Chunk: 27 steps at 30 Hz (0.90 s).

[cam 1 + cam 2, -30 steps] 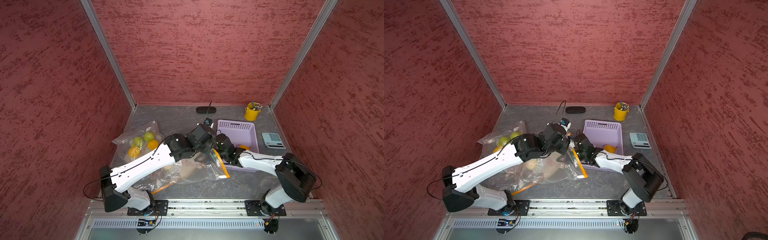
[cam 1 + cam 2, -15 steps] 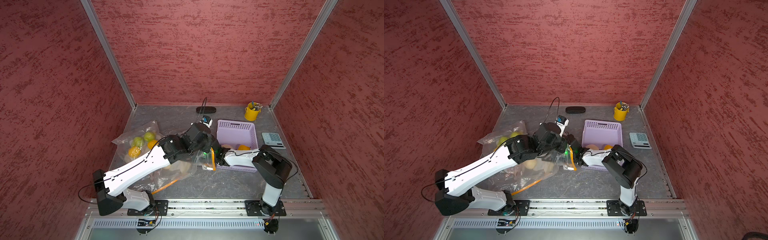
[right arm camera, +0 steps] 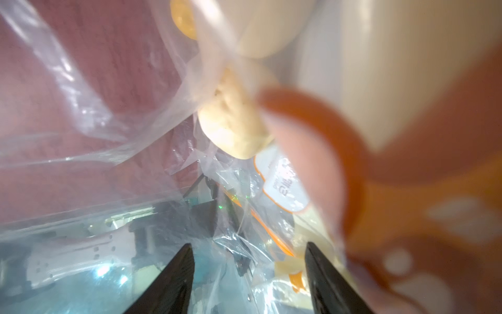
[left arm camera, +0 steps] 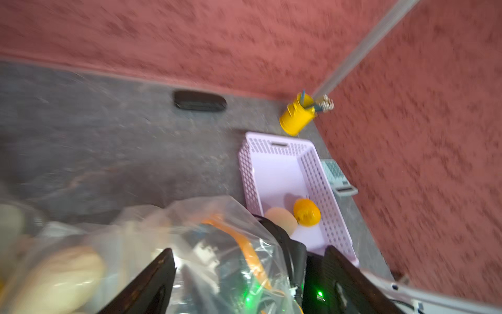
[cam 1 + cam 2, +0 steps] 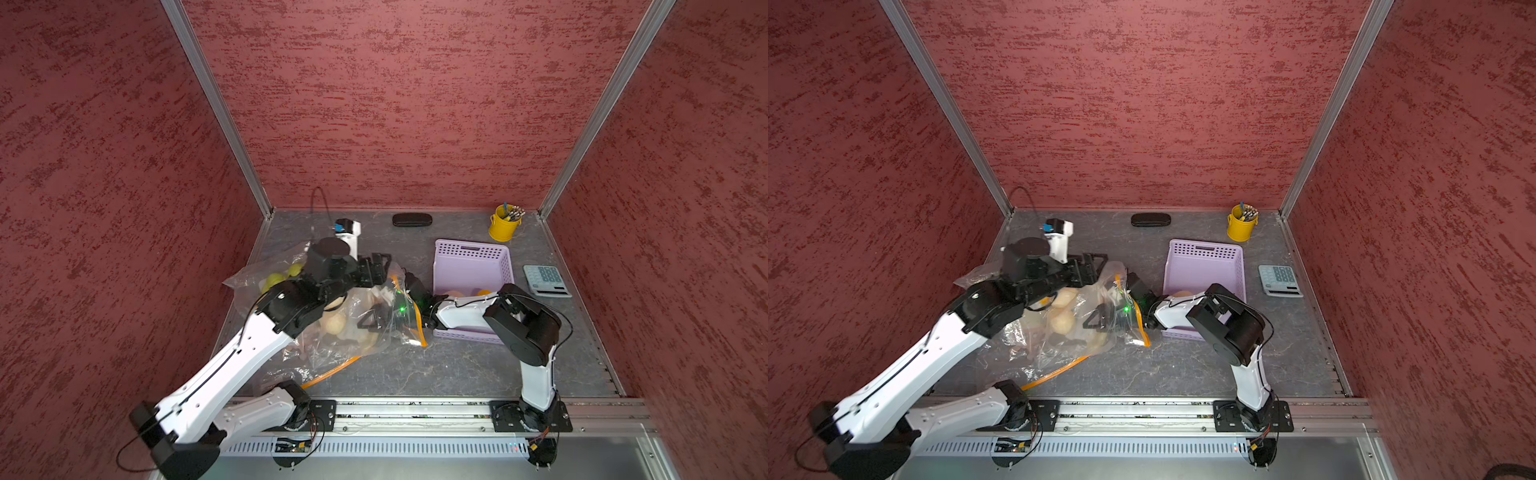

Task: Open the zip-top bag and take out the pear
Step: Pick up the pear from the zipper food storage bag.

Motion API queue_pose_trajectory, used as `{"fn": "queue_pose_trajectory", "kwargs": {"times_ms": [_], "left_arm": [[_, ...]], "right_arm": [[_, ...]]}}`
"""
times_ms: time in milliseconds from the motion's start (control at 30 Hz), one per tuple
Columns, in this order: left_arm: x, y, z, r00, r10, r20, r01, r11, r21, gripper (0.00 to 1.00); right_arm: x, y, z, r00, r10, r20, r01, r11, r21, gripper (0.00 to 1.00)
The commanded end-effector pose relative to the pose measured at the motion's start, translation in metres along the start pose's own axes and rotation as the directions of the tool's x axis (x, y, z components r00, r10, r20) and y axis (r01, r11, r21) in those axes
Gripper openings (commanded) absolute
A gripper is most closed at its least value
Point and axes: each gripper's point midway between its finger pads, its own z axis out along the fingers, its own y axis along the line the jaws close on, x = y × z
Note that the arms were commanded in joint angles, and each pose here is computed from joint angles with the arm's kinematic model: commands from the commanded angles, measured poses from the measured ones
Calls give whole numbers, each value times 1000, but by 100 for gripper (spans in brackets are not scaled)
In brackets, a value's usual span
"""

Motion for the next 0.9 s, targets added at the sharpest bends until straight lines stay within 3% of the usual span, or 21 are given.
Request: {"fn": "queue_pose_trajectory", "kwargs": {"times_ms": [0, 100, 200, 400, 567, 700, 867], "left_arm": [[22, 86, -9, 993, -105, -53, 86, 956, -279, 83], [58, 151, -1, 979, -183, -89, 124, 883, -453, 62], [97, 194, 8, 951, -280, -130, 167, 821, -546, 35], [164, 227, 18, 878, -399, -263, 151, 754, -640, 10], [201, 238, 19, 843, -432, -321, 92, 703, -705, 11], [196, 248, 19, 879, -398, -262, 79, 664, -744, 13], [216, 247, 39, 846, -414, -336, 53, 692, -720, 16]], "right_arm": [[-4, 7, 3, 1000, -18, 1, 18, 1000, -1, 65], [-4, 7, 4, 1000, -19, -1, 19, 1000, 0, 65], [-6, 9, 6, 1000, -19, -5, 19, 1000, -7, 65], [-9, 16, 7, 999, -33, -13, 33, 999, -17, 65], [-13, 22, 10, 999, -26, -18, 26, 999, -38, 67], [-13, 18, 13, 999, -17, -27, 16, 999, -30, 67], [-18, 11, 19, 1000, -10, -29, 10, 1000, -13, 67]]}}
